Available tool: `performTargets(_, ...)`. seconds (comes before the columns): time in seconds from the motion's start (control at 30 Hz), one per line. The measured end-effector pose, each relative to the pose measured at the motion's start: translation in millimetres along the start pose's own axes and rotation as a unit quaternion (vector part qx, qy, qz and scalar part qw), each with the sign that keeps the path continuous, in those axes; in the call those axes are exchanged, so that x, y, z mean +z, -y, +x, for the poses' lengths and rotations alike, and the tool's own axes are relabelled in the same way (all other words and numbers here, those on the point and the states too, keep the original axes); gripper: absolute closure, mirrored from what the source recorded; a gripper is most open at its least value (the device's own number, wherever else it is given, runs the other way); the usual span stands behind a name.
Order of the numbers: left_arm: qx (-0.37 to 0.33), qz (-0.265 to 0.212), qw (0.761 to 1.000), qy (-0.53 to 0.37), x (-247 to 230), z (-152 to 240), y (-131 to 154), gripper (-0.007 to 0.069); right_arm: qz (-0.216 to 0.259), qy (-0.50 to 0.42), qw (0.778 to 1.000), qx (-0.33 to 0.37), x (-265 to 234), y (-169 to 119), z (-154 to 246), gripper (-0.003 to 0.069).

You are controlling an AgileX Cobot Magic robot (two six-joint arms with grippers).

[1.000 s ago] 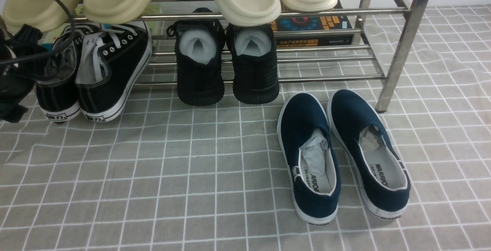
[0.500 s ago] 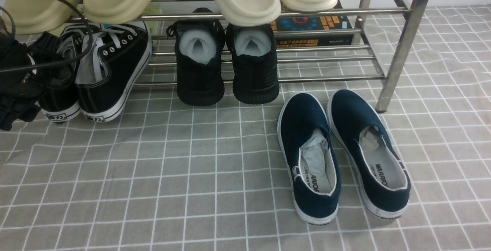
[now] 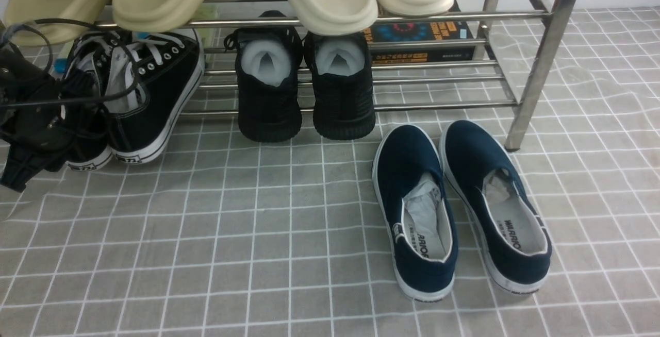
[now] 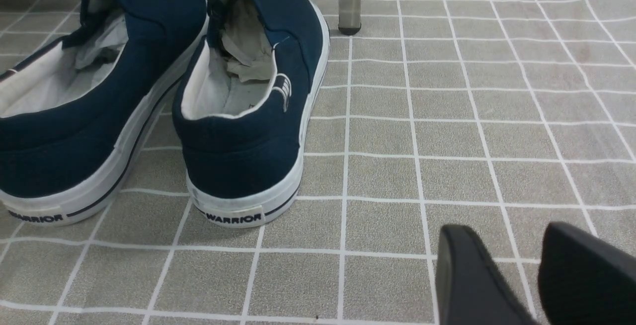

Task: Take the shoes off the shelf with your hand from the grey coffee tablecloth.
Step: 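Grasp the leftmost shoe on the bottom shelf of the shoe rack with the left gripper, then set the held shoe down on the floor in front of the rack with the left gripper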

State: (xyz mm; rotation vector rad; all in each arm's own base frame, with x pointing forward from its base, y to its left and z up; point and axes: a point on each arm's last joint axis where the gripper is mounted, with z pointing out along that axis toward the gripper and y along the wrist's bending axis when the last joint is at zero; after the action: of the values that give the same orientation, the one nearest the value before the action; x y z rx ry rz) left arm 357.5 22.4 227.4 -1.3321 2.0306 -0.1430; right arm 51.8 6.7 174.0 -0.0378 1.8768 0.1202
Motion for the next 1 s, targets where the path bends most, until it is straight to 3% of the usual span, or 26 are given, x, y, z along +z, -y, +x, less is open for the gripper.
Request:
performTargets(0.17,0.022,-0.035,0.999,0.003,-9,-3,-7,0.0573,0.000,0.000,1.000,0.000,0,0,0,0.0420)
performTargets(0.43,0.022,-0.085,0.996,-0.010,-49,-12,-19,0.0580,0.000,0.000,1.000,0.000,0,0,0,0.0420)
performTargets(0.63,0.032,-0.140,0.987,-0.069,-58,-4,-30,0.0582,0.000,0.000,1.000,0.000,0,0,0,0.0420)
performTargets(0.8,0.042,-0.160,0.983,-0.077,-62,-3,-34,0.0582,0.000,0.000,1.000,0.000,0,0,0,0.0420)
performTargets(1.0,0.056,-0.217,0.970,-0.095,-79,4,-61,0.0582,0.000,0.000,1.000,0.000,0,0,0,0.0420)
